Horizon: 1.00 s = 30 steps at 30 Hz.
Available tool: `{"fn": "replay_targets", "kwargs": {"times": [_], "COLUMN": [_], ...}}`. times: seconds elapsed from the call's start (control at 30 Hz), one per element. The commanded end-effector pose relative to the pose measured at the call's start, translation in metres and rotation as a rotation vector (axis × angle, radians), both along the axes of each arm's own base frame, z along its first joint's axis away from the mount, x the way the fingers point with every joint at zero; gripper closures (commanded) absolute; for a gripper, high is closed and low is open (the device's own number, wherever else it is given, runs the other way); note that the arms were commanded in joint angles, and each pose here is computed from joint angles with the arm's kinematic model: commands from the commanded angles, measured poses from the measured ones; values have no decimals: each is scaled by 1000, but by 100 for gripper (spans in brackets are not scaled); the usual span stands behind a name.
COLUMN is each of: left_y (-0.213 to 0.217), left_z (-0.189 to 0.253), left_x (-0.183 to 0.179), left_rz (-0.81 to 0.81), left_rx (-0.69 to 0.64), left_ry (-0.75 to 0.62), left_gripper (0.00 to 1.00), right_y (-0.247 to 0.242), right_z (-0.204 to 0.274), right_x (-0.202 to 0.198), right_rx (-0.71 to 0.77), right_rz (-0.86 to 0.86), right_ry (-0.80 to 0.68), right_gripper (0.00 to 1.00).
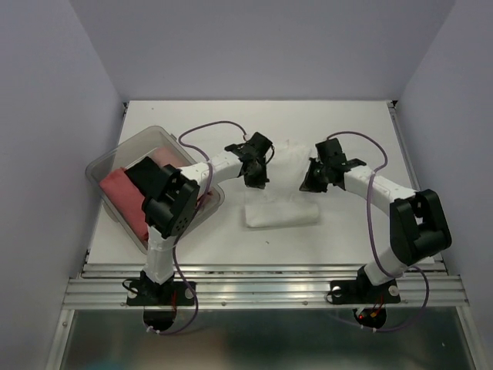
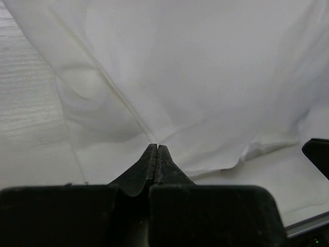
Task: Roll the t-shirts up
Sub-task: Roll the T-shirt to the center of the board.
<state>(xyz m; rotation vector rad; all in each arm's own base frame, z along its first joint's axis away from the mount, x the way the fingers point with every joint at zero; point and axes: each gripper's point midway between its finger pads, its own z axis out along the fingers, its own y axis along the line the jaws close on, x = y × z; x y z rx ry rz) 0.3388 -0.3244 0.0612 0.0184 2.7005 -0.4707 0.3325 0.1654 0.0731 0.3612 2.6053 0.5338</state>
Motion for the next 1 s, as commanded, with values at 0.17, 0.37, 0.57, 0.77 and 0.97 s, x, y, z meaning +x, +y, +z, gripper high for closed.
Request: {"fn": "replay_targets", "kwargs": {"times": [0.17,0.37,0.57,0.77,0.97], "left_y": [7,-1,-35,-45,-50], "left_z": [-25,-42,-31,-4,18], "left_x": [-20,-85,-144,-148,-124], "left_rz": [-32,-106,-208,-269,-258], "left_rx": [-6,-10,-80,-106,-112], "left_ry": [37,121,170,130,63], "left_gripper": [100,100,100,100,100], "right_y": [27,2,-49,-66,-58], "right_z": [-4,-8,33,42,22], "right_x": [-31,-58,-69,-100,-122], "right_rx": [61,20,-118,-163,-85], "right_rz": [63,-21,-203,-206,-214], "right_ry": [-21,-11,-125,-87,-6], "right_gripper": [98,98,91,86,45]}}
